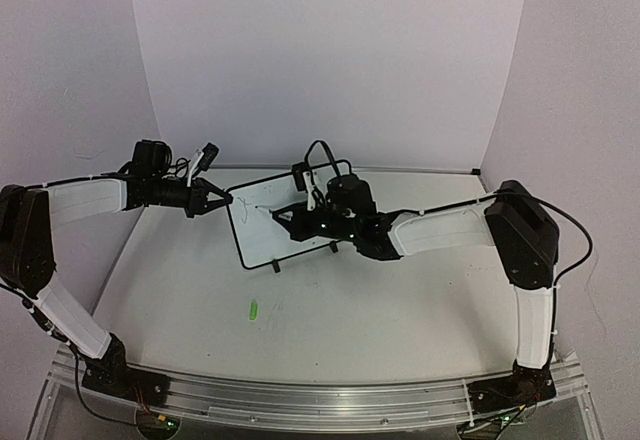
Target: Write a sentence on the whiteboard
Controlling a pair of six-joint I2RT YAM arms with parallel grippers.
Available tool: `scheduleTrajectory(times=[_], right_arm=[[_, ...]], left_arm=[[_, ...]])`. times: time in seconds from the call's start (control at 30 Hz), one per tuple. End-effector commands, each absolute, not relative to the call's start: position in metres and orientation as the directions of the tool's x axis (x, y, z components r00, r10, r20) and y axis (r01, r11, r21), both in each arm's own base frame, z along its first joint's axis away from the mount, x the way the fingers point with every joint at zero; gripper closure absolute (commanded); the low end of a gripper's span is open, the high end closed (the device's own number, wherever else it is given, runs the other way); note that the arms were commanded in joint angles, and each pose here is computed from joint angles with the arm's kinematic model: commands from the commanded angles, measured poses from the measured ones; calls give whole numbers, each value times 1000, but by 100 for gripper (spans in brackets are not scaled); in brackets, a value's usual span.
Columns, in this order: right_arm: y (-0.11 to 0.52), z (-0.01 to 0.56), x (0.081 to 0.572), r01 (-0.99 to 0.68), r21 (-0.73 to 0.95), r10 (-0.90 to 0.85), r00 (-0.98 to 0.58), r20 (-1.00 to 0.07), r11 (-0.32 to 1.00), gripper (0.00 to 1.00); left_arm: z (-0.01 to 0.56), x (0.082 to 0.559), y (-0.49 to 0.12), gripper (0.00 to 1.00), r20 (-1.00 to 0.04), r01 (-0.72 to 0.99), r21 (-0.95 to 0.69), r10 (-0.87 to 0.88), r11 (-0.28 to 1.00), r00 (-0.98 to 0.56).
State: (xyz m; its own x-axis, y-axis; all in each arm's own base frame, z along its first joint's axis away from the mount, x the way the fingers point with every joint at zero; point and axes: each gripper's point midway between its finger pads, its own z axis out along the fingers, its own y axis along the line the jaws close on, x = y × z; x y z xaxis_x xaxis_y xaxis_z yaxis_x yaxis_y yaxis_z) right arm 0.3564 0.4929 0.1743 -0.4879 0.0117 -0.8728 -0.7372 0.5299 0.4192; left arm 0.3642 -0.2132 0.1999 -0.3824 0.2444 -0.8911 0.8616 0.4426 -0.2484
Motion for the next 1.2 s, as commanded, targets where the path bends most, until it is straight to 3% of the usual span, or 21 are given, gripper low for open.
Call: scheduleTrajectory(times=[0.0, 1.17], right_arm=[[492, 211, 365, -751, 423, 93, -440, -893, 507, 100], [493, 171, 367, -729, 418, -4, -499, -866, 543, 100]], left_arm=[[190, 371, -208, 100, -872, 845, -243, 274, 476, -405], [190, 372, -207, 100, -869, 843, -244, 278, 480, -410]])
